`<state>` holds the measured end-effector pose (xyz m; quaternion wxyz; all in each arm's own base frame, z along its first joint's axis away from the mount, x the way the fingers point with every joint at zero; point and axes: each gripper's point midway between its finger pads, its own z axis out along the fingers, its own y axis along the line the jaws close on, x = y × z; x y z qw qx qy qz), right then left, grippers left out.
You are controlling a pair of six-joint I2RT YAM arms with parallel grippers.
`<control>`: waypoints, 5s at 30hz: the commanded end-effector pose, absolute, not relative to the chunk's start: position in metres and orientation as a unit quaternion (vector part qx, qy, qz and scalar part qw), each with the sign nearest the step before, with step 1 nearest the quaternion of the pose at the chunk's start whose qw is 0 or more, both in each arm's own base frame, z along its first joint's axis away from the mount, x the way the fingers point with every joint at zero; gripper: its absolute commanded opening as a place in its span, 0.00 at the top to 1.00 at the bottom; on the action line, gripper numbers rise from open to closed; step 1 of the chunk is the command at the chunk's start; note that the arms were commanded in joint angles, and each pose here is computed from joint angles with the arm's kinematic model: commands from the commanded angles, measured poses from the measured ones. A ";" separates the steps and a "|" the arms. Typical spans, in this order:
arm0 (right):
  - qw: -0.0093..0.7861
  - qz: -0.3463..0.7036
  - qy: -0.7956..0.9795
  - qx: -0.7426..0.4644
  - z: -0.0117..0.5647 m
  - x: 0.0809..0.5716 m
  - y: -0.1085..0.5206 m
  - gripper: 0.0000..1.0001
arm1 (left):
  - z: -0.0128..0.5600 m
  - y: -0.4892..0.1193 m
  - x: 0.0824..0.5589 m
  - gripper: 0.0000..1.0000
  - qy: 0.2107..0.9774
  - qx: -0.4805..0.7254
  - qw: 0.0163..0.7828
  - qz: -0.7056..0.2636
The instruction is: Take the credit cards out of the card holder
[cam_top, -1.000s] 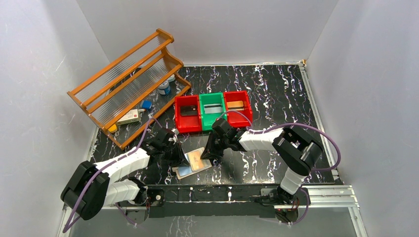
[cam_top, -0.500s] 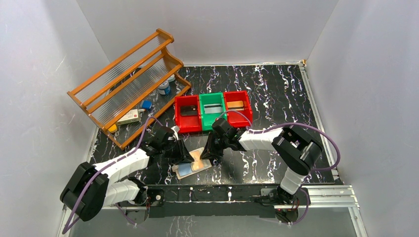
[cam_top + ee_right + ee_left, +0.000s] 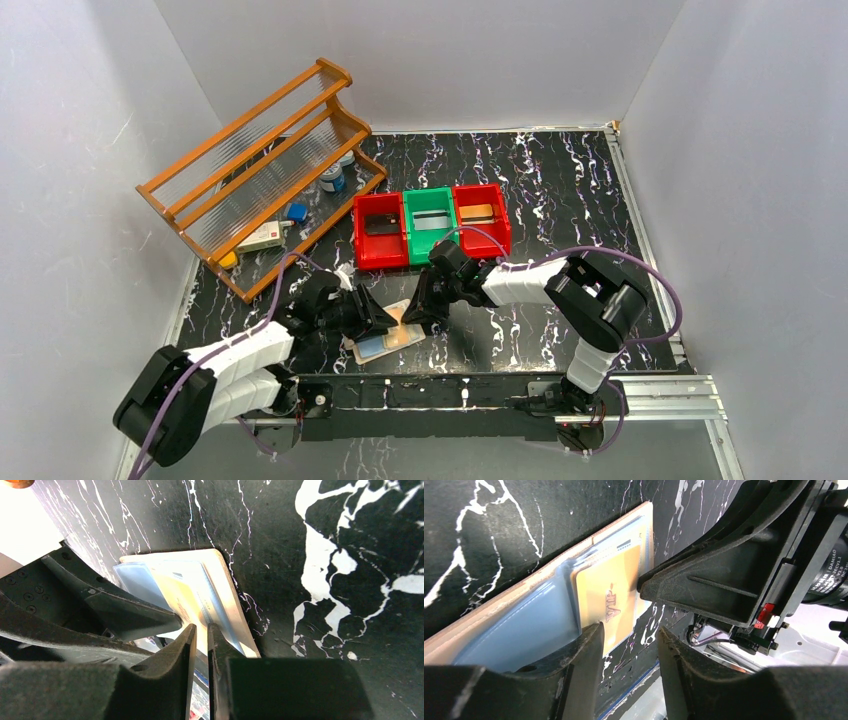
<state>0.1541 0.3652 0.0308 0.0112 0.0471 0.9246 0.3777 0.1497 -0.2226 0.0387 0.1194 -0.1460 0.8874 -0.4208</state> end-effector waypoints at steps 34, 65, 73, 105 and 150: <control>-0.035 0.300 0.950 0.073 -0.022 0.130 0.334 0.76 | 0.043 -0.216 0.146 0.72 0.847 -0.186 0.153 -0.474; -0.026 0.291 0.953 0.077 -0.022 0.132 0.330 0.76 | 0.034 -0.208 0.149 1.00 0.874 -0.183 0.148 -0.426; -0.015 0.277 0.957 0.082 -0.022 0.135 0.326 0.76 | 0.032 -0.200 0.144 1.00 0.882 -0.185 0.152 -0.407; -0.016 0.277 0.957 0.080 -0.023 0.135 0.326 0.76 | 0.044 -0.212 0.142 0.94 0.850 -0.186 0.145 -0.471; -0.023 0.284 0.956 0.076 -0.025 0.133 0.328 0.76 | 0.060 -0.215 0.154 1.00 0.842 -0.204 0.157 -0.474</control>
